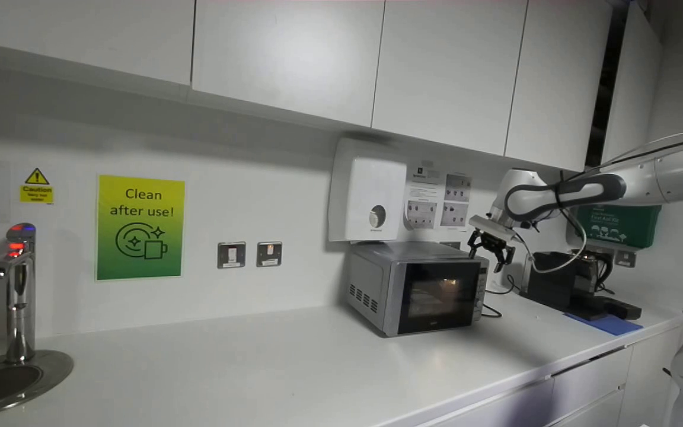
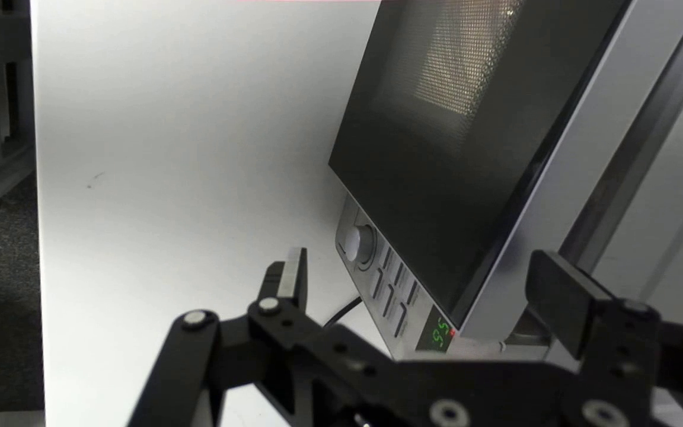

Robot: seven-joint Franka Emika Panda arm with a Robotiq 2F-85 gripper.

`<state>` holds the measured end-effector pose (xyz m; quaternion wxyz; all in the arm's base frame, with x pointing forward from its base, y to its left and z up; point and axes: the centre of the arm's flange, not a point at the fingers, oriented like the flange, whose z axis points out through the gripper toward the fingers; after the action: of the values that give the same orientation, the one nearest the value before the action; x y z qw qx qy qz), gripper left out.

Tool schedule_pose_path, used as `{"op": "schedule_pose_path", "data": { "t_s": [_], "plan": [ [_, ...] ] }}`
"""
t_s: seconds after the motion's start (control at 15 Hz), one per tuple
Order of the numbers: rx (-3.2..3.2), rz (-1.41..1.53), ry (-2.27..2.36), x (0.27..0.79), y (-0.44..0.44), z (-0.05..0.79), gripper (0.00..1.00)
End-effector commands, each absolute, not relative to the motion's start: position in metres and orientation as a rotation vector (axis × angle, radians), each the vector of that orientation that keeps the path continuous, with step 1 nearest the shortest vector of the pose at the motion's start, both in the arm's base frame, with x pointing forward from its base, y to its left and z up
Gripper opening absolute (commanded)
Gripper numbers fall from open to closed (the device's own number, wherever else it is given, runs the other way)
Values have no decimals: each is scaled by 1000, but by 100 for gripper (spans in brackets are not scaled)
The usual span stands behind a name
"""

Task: Pull open the microwave door fully

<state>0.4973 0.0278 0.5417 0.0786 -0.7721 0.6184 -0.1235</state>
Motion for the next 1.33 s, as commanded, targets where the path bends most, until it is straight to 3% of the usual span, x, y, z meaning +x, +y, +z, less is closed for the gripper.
{"op": "schedule_pose_path", "data": {
  "t_s": [0.0,0.53,1.27],
  "plan": [
    [-2297,-434,1858,496,20,541,100],
    [-2284,-559,1794,504,15,533,100],
    [-2284,-496,1793,503,17,522,100]
  ]
}}
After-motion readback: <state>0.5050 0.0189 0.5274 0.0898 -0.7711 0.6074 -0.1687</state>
